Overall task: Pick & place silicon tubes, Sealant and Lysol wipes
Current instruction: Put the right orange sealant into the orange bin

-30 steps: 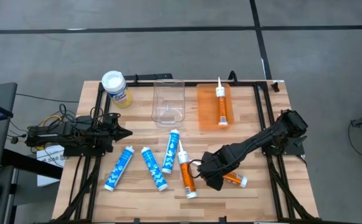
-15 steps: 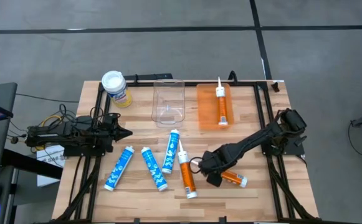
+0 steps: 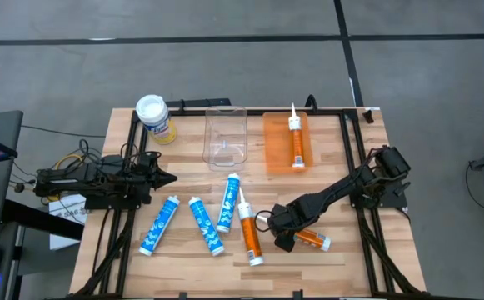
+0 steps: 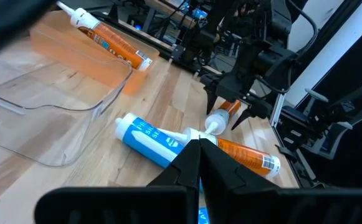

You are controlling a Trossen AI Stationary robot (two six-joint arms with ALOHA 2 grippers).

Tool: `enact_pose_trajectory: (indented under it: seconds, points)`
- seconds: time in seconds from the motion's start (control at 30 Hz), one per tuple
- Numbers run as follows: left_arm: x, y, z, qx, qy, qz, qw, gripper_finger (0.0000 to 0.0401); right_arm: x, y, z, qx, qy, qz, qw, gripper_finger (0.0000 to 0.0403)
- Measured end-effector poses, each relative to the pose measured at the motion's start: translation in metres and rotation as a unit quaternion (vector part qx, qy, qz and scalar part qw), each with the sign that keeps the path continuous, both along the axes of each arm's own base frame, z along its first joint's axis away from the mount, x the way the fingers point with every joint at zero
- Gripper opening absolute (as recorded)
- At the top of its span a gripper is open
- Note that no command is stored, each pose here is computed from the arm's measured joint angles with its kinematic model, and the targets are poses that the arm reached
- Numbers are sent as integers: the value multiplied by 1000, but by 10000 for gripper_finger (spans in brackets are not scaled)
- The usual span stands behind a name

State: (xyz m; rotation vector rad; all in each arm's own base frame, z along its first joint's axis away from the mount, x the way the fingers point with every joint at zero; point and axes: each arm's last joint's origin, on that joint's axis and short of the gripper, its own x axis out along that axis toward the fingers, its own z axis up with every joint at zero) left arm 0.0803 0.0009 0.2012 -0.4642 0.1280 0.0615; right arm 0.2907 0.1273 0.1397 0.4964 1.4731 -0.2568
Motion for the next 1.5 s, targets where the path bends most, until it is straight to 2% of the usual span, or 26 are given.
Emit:
enact_pose_trajectory:
  seconds: [0.13, 0.37, 0.47, 0.63, 0.73, 0.8, 0.93, 1.07, 1.13, 1.27, 1.4, 1.5]
  points:
    - [0, 0, 0, 1, 0, 0, 1000, 0, -2, -7, -1, -22, 21, -44, 999, 319]
    - [0, 0, 0, 1, 0, 0, 1000, 0, -1, -15, 2, -23, 29, -71, 997, 194]
    - [0, 0, 0, 1, 0, 0, 1000, 0, 4, -12, 14, -1, 13, -67, 998, 190]
    - [0, 0, 0, 1, 0, 0, 1000, 0, 9, -9, 54, 37, -42, -69, 996, 190]
    - [0, 0, 0, 2, 0, 0, 1000, 0, 7, -12, 85, 57, -85, -92, 990, 190]
    - [0, 0, 0, 2, 0, 0, 1000, 0, 2, -19, 106, 50, -110, -120, 985, 190]
    - [0, 0, 0, 2, 0, 0, 1000, 0, -8, -54, 137, -18, -169, -213, 962, 190]
    - [0, 0, 0, 3, 0, 0, 1000, 0, -13, -108, 157, -93, -225, -329, 912, 190]
    - [0, 0, 0, 3, 0, 0, 1000, 0, -15, -138, 161, -125, -231, -370, 891, 189]
    - [0, 0, 0, 2, 0, 0, 1000, 0, -18, -193, 155, -169, -206, -432, 862, 189]
    - [0, 0, 0, 1, 0, 0, 1000, 0, -12, -237, 136, -188, -175, -446, 857, 193]
    - [0, 0, 0, 1, 0, 0, 1000, 0, -3, -255, 119, -185, -160, -440, 864, 194]
